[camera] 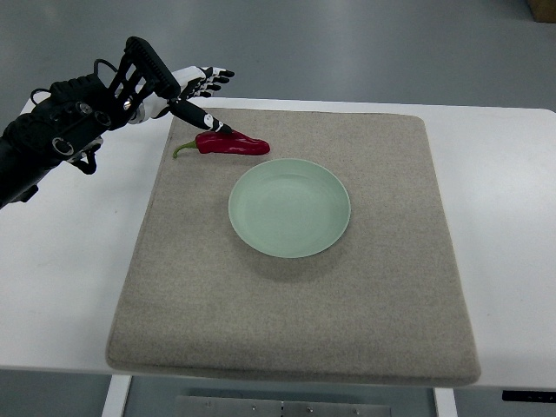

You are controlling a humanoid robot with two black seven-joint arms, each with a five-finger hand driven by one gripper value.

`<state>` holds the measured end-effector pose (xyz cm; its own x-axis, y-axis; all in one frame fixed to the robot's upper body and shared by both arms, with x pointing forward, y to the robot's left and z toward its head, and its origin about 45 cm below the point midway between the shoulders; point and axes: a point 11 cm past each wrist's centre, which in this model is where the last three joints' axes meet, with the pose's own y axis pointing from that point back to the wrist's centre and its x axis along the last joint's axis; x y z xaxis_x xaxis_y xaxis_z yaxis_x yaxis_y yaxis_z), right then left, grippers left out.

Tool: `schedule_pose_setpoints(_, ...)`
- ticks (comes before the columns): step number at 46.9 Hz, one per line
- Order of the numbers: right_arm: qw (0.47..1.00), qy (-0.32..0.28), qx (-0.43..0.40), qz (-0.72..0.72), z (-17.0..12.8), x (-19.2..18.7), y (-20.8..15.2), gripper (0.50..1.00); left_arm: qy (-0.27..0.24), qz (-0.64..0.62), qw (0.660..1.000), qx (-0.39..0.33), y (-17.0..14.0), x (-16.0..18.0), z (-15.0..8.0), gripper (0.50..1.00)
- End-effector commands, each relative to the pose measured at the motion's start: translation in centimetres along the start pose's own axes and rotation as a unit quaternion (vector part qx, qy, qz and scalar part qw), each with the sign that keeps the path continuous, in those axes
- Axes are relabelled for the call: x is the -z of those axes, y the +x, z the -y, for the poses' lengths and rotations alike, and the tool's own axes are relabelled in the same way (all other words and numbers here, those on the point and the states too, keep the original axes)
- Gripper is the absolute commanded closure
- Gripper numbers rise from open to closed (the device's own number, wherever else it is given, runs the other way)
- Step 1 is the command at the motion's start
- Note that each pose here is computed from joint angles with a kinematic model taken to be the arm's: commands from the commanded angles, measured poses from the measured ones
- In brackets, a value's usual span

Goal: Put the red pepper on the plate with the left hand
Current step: 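Reach the left hand down over the red chili pepper, then close the left hand's fingers around the red pepper and lift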

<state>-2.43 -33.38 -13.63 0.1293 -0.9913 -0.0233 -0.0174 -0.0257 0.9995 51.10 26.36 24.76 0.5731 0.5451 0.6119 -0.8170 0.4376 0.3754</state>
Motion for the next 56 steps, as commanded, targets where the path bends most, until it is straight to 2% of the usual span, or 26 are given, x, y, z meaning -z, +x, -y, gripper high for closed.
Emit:
schedule_pose_setpoints(1,1.0,0.0,0.0,0.001,0.0,0.0,0.0,0.572,0.001,0.017,1.0,0.002,0.0,-0.4,0.1,0.512)
schedule_pose_setpoints(16,1.0,0.0,0.0,0.0,0.0,0.0,0.0,0.572,0.021,0.139,0.99,0.026,-0.5,-0.8,0.6,0.516)
schedule_pose_setpoints(28,1.0,0.0,0.0,0.001,0.0,0.0,0.0,0.572,0.006,0.24,0.97,0.03,-2.5,-1.8,1.5,0.521)
schedule_pose_setpoints(44,1.0,0.0,0.0,0.0,0.0,0.0,0.0,0.57,0.003,0.293,0.955,0.052,-3.6,-1.9,1.7,0.525)
schedule_pose_setpoints(56,1.0,0.0,0.0,0.001,0.0,0.0,0.0,0.572,0.008,0.295,0.954,0.05,-3.4,-1.7,1.6,0.572)
